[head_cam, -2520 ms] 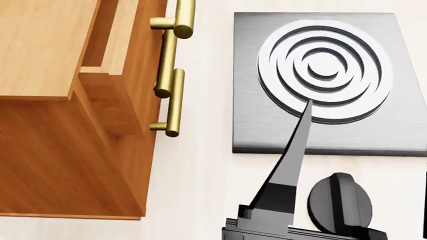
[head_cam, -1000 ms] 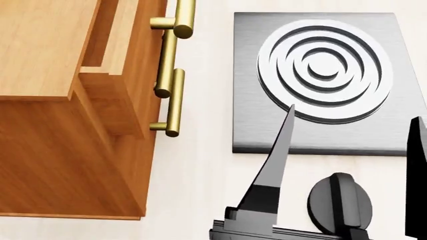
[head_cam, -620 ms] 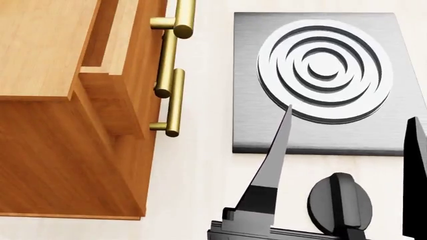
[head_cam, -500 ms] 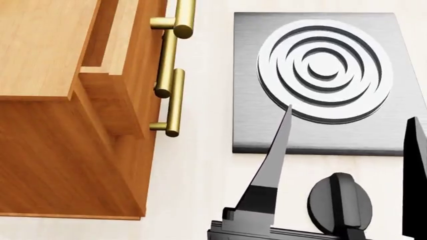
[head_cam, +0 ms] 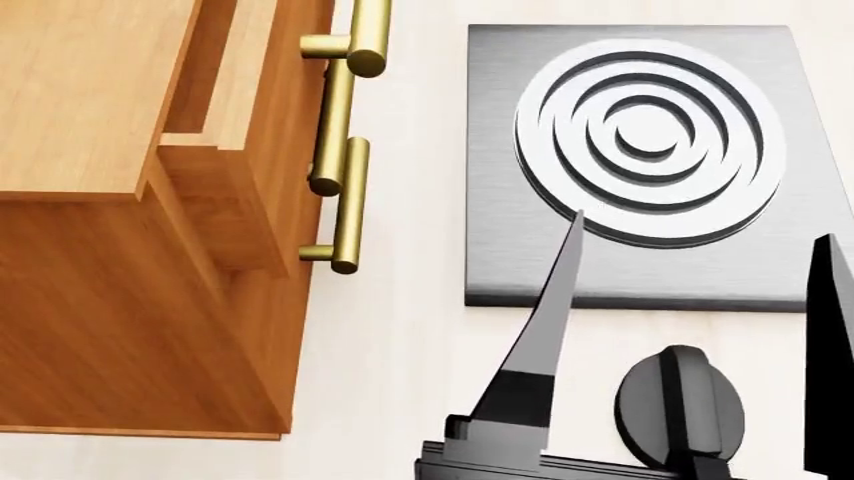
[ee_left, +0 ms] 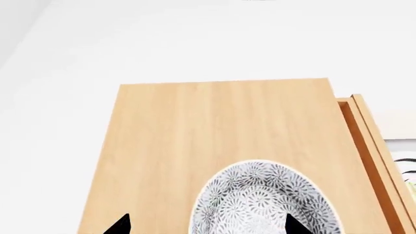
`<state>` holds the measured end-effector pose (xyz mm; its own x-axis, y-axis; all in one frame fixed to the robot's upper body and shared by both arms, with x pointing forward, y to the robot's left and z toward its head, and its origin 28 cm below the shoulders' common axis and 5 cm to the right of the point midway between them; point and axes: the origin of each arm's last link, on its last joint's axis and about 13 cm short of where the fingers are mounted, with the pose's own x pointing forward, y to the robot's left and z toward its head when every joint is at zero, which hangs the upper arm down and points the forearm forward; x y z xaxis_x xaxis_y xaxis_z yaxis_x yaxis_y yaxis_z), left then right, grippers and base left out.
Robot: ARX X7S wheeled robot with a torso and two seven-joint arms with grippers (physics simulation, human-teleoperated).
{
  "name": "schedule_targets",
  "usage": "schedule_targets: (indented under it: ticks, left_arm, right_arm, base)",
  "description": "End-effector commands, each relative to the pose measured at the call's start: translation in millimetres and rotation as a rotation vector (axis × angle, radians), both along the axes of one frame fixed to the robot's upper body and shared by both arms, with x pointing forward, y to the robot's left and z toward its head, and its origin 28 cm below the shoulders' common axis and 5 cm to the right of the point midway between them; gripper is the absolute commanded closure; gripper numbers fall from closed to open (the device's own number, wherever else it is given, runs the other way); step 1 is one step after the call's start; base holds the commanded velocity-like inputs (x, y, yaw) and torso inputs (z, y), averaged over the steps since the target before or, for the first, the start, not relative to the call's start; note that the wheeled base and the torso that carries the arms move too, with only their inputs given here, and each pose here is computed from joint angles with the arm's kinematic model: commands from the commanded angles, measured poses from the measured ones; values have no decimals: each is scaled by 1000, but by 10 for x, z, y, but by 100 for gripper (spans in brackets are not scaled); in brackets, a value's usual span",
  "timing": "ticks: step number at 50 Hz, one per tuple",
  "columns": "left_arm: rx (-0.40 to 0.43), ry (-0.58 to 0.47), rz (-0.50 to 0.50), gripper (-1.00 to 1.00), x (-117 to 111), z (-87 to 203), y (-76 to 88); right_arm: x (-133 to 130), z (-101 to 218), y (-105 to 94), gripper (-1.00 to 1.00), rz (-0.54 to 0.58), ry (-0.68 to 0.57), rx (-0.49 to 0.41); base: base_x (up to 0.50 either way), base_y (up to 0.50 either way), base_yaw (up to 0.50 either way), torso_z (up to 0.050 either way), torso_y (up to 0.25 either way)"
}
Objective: Pick the akita bowl on the wooden cabinet and place it on the plate.
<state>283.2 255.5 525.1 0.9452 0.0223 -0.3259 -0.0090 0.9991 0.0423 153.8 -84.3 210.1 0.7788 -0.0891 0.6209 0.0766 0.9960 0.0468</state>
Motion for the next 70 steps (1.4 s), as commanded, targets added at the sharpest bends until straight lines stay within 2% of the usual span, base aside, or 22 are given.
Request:
schedule_targets:
  ticks: [1, 13, 16, 17, 25, 36, 44, 45, 50, 70]
  left_arm:
    - [-42, 6, 5, -100, -21, 24, 8]
    - [-94, 15, 25, -100, 51, -52, 74]
    - [-183, 22, 12, -100, 78, -83, 63]
    - [-158, 29, 16, -100, 87, -97, 60]
    - [-160, 64, -28, -100, 136, -193, 37]
    - [-157, 69, -20, -100, 193, -284, 44]
    - [-119, 69, -13, -100, 214, -335, 60]
    - [-90, 74, -15, -100, 227, -359, 59]
    - [-51, 86, -13, -100, 248, -406, 64]
    - [-39, 129, -31, -100, 351, -474, 125]
  right_arm:
    - [-4, 3, -4, -100, 0, -2, 3]
    - [6, -10, -2, -100, 0, 3, -1]
    - [10, -10, -3, -100, -1, 4, 0]
    - [9, -9, -3, -100, 0, 3, -1]
    - [17, -15, 0, -100, 1, 5, 0]
    - [30, -30, 3, -100, 3, 11, -1]
    - [28, -29, -1, -100, 2, 11, -1]
    - [20, -24, -4, -100, 0, 8, -1]
    - [38, -34, 2, -100, 0, 12, -2]
    - [46, -35, 6, -100, 1, 13, -3]
  base:
    - [0, 0, 0, 0, 0]
    - [0, 0, 0, 0, 0]
    - [0, 0, 0, 0, 0]
    - [0, 0, 0, 0, 0]
    - [0, 0, 0, 0, 0]
    - [0, 0, 0, 0, 0]
    - [0, 0, 0, 0, 0]
    - [0, 0, 0, 0, 0]
    - [0, 0, 0, 0, 0]
    - [0, 0, 0, 0, 0]
